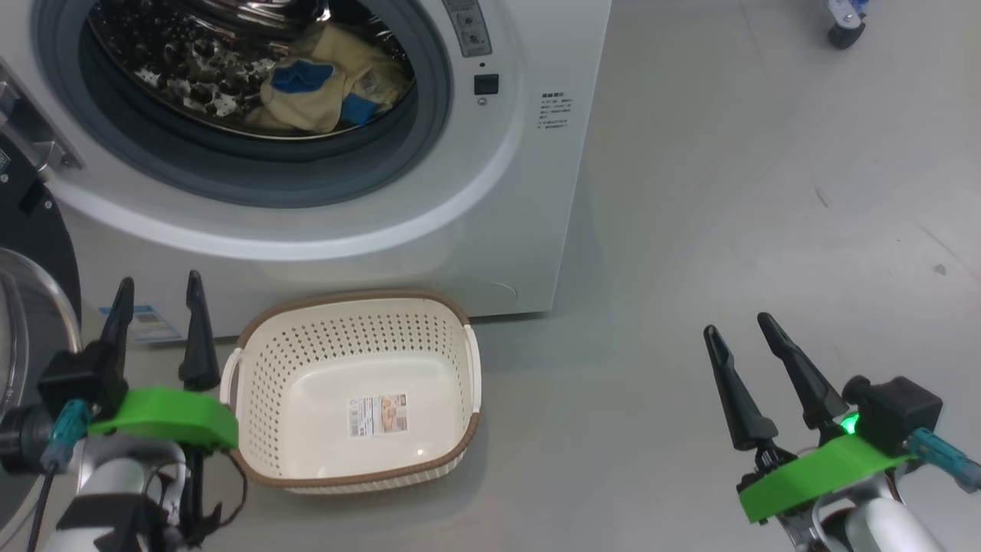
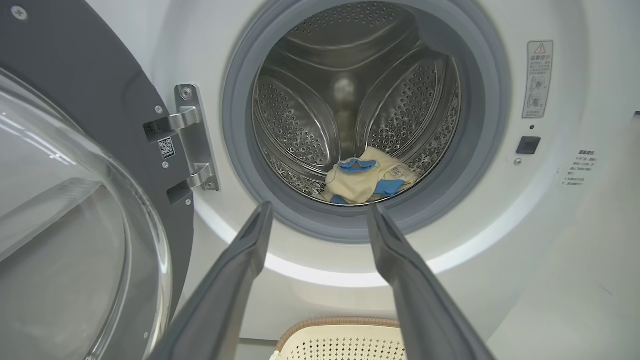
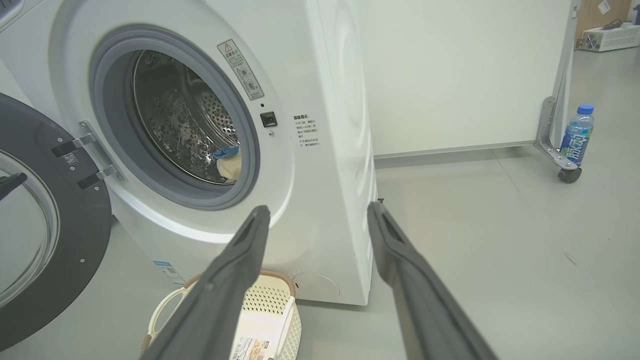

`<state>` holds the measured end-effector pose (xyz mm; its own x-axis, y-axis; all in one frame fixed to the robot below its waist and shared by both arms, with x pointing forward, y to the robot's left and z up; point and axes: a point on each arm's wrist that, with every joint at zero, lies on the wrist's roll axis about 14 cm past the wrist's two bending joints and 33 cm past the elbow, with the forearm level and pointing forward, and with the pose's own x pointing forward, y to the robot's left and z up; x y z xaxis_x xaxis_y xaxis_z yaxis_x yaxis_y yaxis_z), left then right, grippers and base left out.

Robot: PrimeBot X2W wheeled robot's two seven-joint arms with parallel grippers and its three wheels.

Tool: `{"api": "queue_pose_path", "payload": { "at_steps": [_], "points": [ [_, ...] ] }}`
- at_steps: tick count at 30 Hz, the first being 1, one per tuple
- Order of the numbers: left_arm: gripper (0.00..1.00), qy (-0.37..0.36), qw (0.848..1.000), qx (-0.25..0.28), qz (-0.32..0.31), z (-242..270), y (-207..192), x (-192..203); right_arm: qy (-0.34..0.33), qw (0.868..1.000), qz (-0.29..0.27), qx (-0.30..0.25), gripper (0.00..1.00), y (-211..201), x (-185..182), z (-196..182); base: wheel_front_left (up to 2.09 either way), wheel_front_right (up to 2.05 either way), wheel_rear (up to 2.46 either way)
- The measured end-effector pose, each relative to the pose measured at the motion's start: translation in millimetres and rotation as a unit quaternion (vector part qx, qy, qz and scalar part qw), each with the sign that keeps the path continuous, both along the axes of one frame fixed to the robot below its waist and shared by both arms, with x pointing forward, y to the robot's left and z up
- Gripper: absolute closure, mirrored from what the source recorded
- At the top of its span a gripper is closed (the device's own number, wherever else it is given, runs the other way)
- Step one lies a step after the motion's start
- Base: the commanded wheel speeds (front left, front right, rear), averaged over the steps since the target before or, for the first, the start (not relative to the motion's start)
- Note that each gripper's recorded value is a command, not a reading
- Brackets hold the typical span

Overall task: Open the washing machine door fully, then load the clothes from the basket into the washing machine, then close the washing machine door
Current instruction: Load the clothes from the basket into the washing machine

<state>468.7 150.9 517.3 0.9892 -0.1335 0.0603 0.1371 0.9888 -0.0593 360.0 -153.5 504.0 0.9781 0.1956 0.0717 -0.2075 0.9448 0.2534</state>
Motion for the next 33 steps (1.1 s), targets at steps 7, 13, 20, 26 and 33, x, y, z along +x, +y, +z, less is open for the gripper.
{"api": "queue_pose_path", "payload": {
  "at_steps": [7, 13, 20, 26, 33],
  "points": [
    [0.00, -0.006, 1.000, -0.005, 0.017, 2.1, 6.5, -36.8, -0.004, 1.000, -0.004, -0.001, 0.00, -2.4, -13.9, 2.7, 0.00, 0.00, 0.00],
    [0.00, -0.007, 1.000, 0.000, 0.027, 1.3, 11.4, -60.3, -0.005, 1.000, -0.006, -0.002, 0.00, -4.7, -19.7, 3.6, 0.00, 0.00, 0.00],
    [0.00, 0.004, 1.000, 0.007, 0.029, -7.3, 14.8, -83.4, -0.006, 1.000, -0.011, -0.002, 0.00, -7.6, -21.9, 4.5, 0.00, 0.00, 0.00],
    [0.00, 0.000, 0.999, -0.006, 0.041, -3.6, 18.6, -91.5, -0.006, 1.000, -0.018, -0.002, 0.00, -11.7, -22.6, 4.1, 0.00, 0.00, 0.00],
    [0.00, 0.012, 0.999, -0.006, 0.046, -11.1, 20.4, -103.0, -0.006, 1.000, -0.018, -0.002, 0.00, -11.8, -22.1, 4.3, 0.00, 0.00, 0.00]
  ]
}}
